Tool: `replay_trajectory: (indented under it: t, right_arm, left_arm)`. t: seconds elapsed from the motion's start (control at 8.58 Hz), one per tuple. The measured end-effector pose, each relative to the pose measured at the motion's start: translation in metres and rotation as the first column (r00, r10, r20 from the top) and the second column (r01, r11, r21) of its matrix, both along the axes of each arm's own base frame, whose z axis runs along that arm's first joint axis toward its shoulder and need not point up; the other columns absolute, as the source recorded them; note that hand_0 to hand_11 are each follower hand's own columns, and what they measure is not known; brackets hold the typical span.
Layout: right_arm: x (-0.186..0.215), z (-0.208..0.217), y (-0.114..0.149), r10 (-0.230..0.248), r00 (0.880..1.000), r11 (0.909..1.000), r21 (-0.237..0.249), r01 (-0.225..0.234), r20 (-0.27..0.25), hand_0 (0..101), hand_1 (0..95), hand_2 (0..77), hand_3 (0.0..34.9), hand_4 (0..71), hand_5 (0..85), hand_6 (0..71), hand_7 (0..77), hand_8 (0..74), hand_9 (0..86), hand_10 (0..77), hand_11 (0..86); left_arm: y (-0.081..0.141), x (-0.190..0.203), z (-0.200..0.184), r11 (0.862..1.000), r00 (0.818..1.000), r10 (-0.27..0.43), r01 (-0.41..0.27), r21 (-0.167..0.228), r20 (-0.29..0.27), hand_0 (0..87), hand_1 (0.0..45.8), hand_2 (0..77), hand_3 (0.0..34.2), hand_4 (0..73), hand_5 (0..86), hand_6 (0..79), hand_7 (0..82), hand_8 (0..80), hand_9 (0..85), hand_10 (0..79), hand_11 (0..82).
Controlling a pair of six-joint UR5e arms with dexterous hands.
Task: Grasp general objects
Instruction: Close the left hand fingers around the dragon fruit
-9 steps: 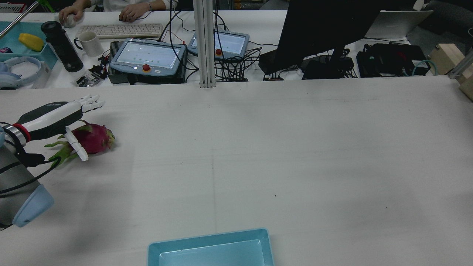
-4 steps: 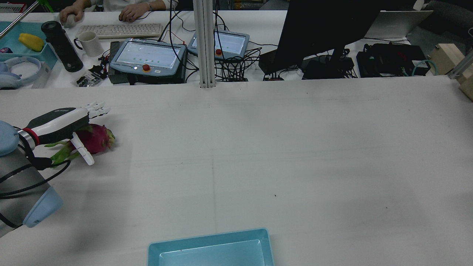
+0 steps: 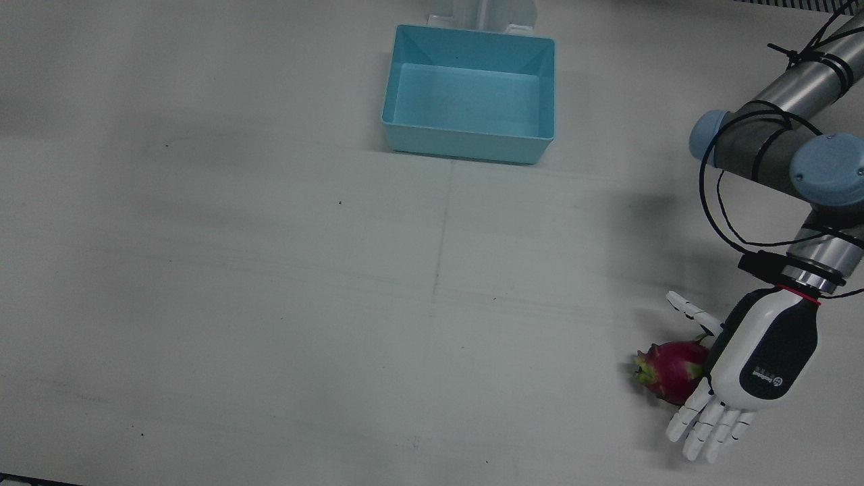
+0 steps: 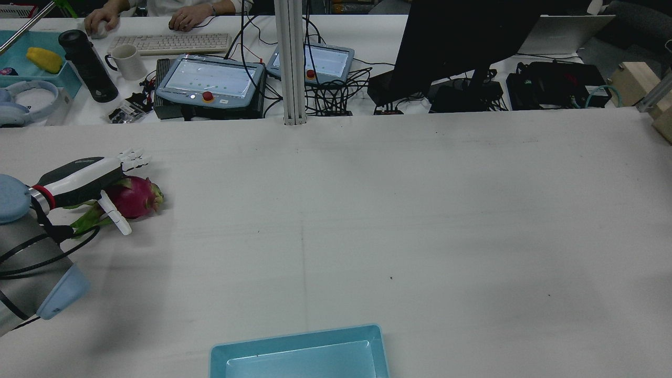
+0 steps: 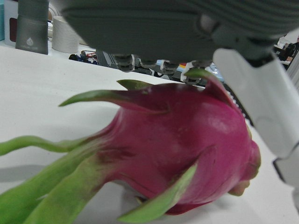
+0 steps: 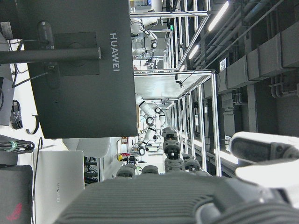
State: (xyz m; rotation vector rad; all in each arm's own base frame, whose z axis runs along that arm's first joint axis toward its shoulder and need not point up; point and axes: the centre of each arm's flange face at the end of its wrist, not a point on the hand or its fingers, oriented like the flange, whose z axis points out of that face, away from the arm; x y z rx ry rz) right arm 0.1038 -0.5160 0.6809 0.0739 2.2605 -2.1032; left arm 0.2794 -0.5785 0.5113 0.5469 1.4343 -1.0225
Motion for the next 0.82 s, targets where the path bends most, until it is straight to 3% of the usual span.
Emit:
replay_trajectory:
  t: [0.82]
  right_arm:
    - [0.000, 0.000, 0.000, 0.000, 1.000, 1.0000, 0.000, 0.000, 0.000, 0, 6.0, 74.7, 0.0, 0.0, 0.0, 0.0, 0.0, 0.0, 0.5, 0.0, 0.5]
  left_arm:
    - [-0.012, 0.006, -0.015, 1.000, 1.000, -0.010, 0.010, -0.011, 0.002, 59.1, 0.0, 3.3, 1.3, 0.5, 1.6, 0.5, 3.8, 1.1, 0.5, 3.8, 8.7]
